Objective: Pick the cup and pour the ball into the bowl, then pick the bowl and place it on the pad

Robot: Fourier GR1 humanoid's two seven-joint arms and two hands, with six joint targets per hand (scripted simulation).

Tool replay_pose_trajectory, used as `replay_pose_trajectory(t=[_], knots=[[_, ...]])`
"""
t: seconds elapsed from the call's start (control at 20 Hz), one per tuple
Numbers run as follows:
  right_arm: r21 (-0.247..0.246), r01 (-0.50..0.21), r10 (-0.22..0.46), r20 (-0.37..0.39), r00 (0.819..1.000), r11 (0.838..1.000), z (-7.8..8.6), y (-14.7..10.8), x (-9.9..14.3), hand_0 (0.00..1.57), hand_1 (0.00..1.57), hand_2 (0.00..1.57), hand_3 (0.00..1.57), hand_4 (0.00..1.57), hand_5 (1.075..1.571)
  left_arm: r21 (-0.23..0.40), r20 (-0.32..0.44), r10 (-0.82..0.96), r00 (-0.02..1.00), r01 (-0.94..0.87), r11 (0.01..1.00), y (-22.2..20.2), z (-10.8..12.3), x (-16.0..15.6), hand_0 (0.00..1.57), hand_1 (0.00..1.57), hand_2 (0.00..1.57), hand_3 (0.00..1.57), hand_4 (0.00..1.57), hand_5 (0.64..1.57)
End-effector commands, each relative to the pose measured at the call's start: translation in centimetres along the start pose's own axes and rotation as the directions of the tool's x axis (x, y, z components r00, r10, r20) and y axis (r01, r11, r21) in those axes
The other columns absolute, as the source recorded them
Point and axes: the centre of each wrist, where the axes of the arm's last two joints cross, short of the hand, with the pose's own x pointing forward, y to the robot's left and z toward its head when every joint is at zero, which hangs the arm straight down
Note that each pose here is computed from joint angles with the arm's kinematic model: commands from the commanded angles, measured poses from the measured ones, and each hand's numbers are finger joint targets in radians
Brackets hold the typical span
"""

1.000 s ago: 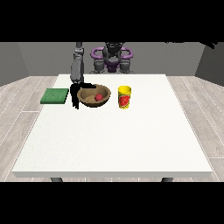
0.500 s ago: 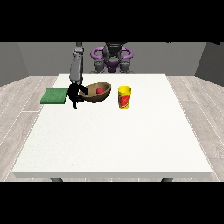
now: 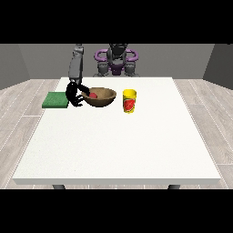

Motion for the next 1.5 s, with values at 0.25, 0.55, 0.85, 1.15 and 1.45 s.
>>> replay_pose_trajectory(t=[0.25,0.55,0.85,1.15,1.45], knots=[[0.027,-0.115,0.116,-0.033,0.993,0.993,-2.8,-1.9,8.5,1.57,1.57,1.57,1.57,0.99,1.553,0.092,-0.027,-0.026,0.999,0.029,0.995,4.3,2.9,-2.2,0.00,0.00,0.00,0.00,0.71,1.567],[-0.024,-0.202,0.203,0.047,0.978,0.979,-3.3,-6.8,11.4,1.57,1.57,1.57,1.57,1.00,1.571,0.070,0.041,-0.020,0.999,0.017,0.997,5.7,2.7,0.6,0.00,0.00,0.00,0.00,0.70,1.565],[0.043,-0.139,0.133,0.113,0.985,0.989,-3.0,-9.9,12.0,1.57,1.57,1.57,1.37,0.99,1.571,0.171,0.071,-0.098,0.993,0.085,0.982,7.0,4.5,-0.7,0.00,0.00,0.00,0.00,0.70,1.557],[-0.052,-0.106,0.114,0.194,0.974,0.993,-2.1,-16.2,10.3,1.57,1.57,1.57,0.18,0.98,1.570,0.133,0.164,-0.116,0.980,0.094,0.987,5.1,4.0,2.3,0.00,0.00,0.00,0.00,0.67,1.561],[-0.060,-0.145,0.156,0.257,0.954,0.988,-1.2,-20.6,13.6,1.57,1.57,1.57,0.00,0.99,1.571,0.192,0.211,-0.110,0.971,0.069,0.979,5.7,5.0,4.3,0.00,0.00,0.00,0.00,0.70,1.560]])
